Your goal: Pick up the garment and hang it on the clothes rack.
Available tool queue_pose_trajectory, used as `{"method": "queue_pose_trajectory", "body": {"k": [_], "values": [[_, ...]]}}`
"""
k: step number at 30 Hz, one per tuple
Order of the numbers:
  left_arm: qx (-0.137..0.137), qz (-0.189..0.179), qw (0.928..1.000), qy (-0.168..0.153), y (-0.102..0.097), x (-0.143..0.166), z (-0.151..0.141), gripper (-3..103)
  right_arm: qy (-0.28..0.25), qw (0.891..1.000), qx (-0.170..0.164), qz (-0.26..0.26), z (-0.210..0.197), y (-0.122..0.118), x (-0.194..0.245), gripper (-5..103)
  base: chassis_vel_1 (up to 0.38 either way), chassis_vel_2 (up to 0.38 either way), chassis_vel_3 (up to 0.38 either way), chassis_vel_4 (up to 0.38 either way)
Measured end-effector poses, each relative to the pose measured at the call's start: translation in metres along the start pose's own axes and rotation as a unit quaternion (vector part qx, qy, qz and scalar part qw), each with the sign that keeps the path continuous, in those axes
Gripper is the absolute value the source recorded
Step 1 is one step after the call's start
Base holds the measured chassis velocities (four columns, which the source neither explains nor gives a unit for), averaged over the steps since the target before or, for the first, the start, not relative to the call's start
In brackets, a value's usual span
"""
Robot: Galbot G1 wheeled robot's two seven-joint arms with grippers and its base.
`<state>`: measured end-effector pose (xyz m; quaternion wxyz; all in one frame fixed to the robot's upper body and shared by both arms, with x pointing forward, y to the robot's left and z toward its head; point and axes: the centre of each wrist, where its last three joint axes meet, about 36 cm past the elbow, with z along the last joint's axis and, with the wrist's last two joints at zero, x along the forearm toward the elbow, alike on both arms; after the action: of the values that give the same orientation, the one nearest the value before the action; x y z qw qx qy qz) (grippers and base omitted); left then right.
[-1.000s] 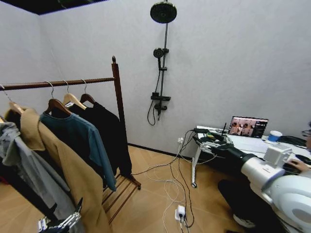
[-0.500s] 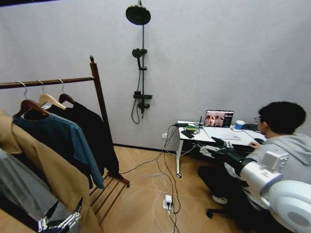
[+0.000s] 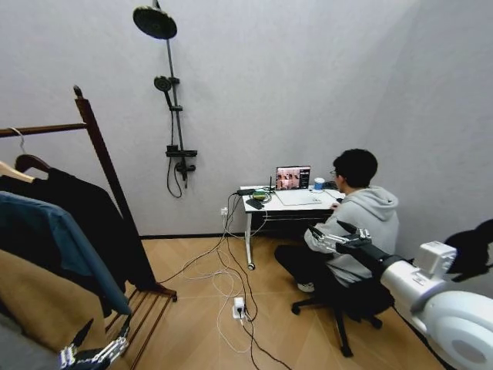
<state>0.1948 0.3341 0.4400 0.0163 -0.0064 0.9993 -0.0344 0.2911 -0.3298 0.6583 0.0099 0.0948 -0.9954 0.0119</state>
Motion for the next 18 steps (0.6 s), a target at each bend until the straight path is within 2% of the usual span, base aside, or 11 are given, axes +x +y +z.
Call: {"method": "queue_pose_trajectory", "body": {"k": [10, 18], "values": [[0.000, 0.000, 1.0000, 0.000, 0.000, 0.000, 0.000, 100, -0.019, 0.999, 0.033, -0.008, 0.001, -0.007, 0.007, 100, 0.092, -0.077, -0.088, 0.088], [0.000, 0.000, 1.0000, 0.000, 0.000, 0.000, 0.000, 100, -0.017, 0.997, 0.053, 0.043, 0.036, -0.042, 0.005, 100, 0.070, -0.082, -0.091, 0.084]]}}
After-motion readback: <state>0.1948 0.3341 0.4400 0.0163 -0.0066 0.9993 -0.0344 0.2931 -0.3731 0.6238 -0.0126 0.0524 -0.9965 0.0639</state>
